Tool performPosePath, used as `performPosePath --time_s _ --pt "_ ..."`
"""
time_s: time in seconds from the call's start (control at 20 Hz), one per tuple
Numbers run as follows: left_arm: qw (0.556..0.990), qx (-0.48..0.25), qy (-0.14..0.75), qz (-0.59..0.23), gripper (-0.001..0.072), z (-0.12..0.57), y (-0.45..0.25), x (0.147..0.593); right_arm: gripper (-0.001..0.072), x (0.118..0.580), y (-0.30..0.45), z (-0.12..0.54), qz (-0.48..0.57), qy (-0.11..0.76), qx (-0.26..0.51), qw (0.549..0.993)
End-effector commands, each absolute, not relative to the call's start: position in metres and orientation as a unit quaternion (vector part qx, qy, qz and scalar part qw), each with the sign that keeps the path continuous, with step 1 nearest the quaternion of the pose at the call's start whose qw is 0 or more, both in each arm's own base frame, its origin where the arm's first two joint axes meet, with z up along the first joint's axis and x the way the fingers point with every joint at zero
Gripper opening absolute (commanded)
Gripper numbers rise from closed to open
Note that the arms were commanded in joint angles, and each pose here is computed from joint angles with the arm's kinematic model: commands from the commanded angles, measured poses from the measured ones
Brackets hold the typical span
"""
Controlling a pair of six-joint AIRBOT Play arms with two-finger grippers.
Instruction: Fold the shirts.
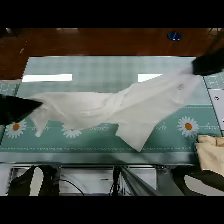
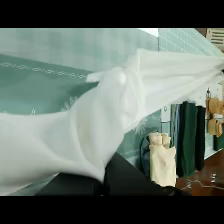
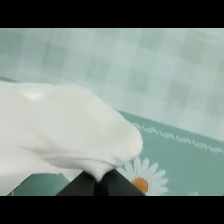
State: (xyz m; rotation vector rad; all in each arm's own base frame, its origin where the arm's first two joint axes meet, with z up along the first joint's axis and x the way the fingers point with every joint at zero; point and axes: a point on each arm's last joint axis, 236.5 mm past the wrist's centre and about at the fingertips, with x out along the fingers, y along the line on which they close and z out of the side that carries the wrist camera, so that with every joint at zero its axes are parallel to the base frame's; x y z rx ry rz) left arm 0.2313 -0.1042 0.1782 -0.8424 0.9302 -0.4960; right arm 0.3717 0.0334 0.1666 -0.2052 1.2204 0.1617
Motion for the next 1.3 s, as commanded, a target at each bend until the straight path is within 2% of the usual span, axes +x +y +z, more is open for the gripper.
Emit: performPosePath --time_s 0.0,0.2,0.3,0.45,0.65,0.8,0.95,1.05,1.1,1.15,1.2,1.25 --pt "0.754 -0.438 0.46 -0.167 0.0029 0.072 -0.089 0.269 0.0024 0.448 0.056 0.09 0.098 0.565 -0.137 0.808" --pt "0.783 -0.427 0.413 -0.182 0.0029 0.043 -0.061 0.341 0.0023 0.517 0.081 0.06 0.121 0.493 -0.112 0.854" --pt "0.78 -0.436 0.415 -0.172 0.0029 0.023 -0.047 0.37 0.0023 0.54 0.092 0.053 0.128 0.461 -0.095 0.873" --pt "0.77 -0.453 0.422 -0.153 0.0029 0.002 -0.017 0.406 0.0024 0.56 0.096 0.042 0.127 0.439 -0.088 0.885" --pt "0.787 -0.436 0.409 -0.151 0.0031 -0.009 0.017 0.444 0.0024 0.578 0.102 0.028 0.127 0.419 -0.074 0.896" --pt "0.795 -0.415 0.411 -0.163 0.0036 -0.021 0.022 0.459 0.0025 0.579 0.109 0.011 0.131 0.432 -0.048 0.891" --pt "0.771 -0.422 0.439 -0.189 0.0089 -0.039 -0.002 0.453 0.0028 0.559 0.125 -0.018 0.153 0.485 -0.009 0.861" --pt "0.76 -0.426 0.449 -0.2 0.0092 -0.043 -0.01 0.449 0.003 0.552 0.133 -0.025 0.163 0.502 0.008 0.849" --pt "0.757 -0.43 0.446 -0.207 0.0093 -0.038 -0.011 0.449 0.0085 0.551 0.135 -0.023 0.165 0.501 0.015 0.849" --pt "0.755 -0.436 0.438 -0.219 0.0255 -0.027 -0.01 0.45 0.0191 0.551 0.139 -0.017 0.17 0.497 0.024 0.851" --pt "0.754 -0.444 0.424 -0.235 0.0714 -0.009 -0.004 0.454 0.0293 0.551 0.14 -0.005 0.172 0.488 0.028 0.855" --pt "0.75 -0.451 0.413 -0.253 0.072 0.015 0.008 0.455 0.0403 0.553 0.138 0.015 0.171 0.472 0.02 0.864"
